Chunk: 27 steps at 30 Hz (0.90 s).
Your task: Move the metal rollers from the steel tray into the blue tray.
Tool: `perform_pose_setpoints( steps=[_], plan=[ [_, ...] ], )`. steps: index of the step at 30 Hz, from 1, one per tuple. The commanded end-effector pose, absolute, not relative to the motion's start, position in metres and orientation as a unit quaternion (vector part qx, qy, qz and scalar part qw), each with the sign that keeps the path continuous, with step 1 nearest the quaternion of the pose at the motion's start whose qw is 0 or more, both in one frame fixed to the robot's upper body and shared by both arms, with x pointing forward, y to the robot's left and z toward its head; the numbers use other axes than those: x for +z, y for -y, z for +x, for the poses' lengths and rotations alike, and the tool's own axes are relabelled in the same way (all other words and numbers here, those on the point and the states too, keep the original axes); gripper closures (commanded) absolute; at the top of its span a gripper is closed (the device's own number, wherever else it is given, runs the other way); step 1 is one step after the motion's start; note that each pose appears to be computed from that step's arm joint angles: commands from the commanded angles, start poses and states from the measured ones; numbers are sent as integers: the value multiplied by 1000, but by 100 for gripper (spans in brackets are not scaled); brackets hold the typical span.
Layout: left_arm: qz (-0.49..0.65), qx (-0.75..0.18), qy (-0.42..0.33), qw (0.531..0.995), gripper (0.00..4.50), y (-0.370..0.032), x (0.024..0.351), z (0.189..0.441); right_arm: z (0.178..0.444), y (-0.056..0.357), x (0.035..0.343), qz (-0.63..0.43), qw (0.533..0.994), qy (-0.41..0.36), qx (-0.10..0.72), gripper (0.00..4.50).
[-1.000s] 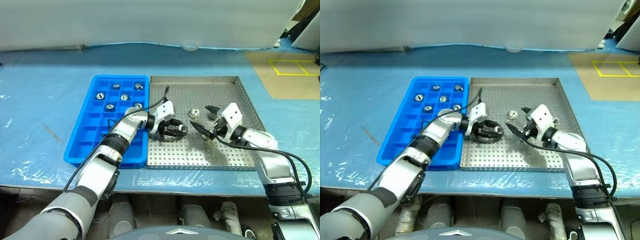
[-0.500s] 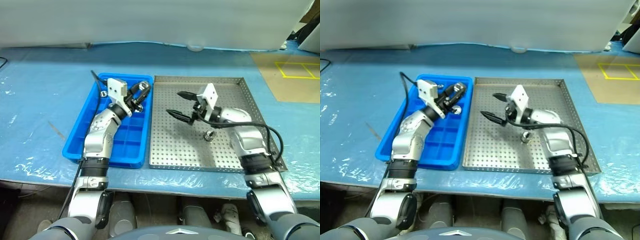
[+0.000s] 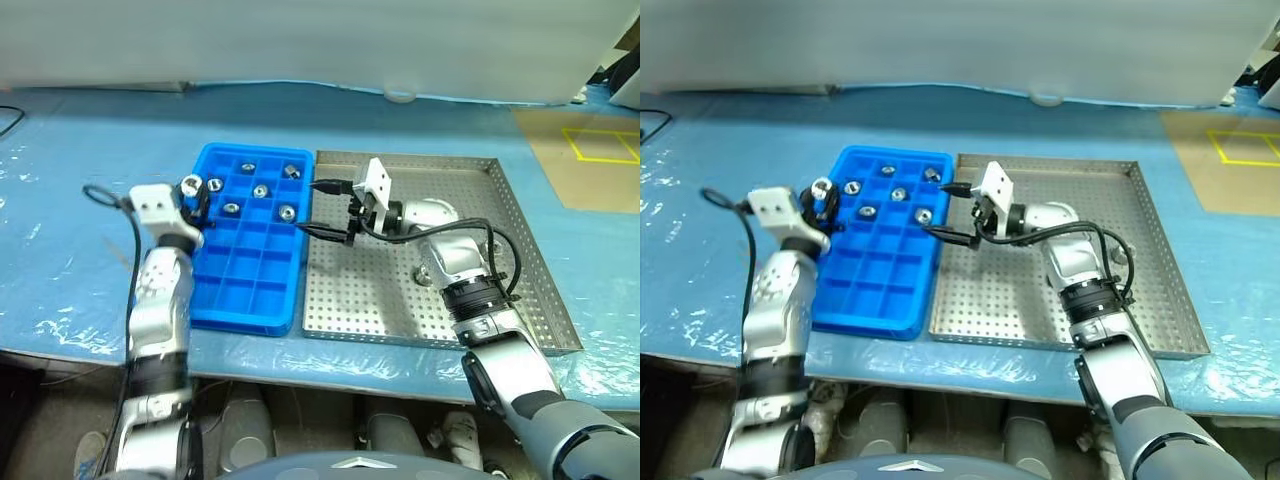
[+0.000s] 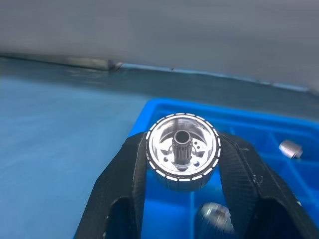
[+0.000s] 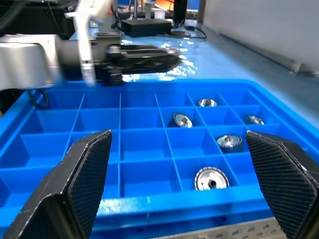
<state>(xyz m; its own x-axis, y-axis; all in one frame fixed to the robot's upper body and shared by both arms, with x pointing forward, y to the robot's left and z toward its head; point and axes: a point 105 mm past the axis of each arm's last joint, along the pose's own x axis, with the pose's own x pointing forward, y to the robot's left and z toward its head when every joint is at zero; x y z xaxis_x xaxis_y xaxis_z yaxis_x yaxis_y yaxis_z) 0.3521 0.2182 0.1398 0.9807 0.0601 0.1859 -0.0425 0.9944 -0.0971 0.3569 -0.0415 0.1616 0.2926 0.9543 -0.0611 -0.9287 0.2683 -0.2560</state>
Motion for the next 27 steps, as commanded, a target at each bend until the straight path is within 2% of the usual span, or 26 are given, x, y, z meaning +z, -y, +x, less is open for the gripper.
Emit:
perform_pose_setpoints(
  steps=[1,9,14,16,17,23,27],
  plan=[
    [-29,17,105,994,262,-213,148,333,352,44,167,-121,793,70,593,0],
    [-27,35,53,998,262,-215,127,326,352,43,165,-117,796,70,590,0],
    [-40,35,39,998,117,-212,122,330,351,44,163,-113,801,71,583,0],
    [-43,30,41,998,38,-210,124,333,350,46,163,-113,804,70,580,0],
    [-59,5,53,997,15,-201,130,338,350,48,162,-111,807,70,576,0],
    [-115,-207,128,963,15,-139,182,356,347,70,169,-96,833,76,540,0],
    [-109,-365,136,915,15,-98,208,357,343,99,176,-77,859,77,500,0]
  ],
)
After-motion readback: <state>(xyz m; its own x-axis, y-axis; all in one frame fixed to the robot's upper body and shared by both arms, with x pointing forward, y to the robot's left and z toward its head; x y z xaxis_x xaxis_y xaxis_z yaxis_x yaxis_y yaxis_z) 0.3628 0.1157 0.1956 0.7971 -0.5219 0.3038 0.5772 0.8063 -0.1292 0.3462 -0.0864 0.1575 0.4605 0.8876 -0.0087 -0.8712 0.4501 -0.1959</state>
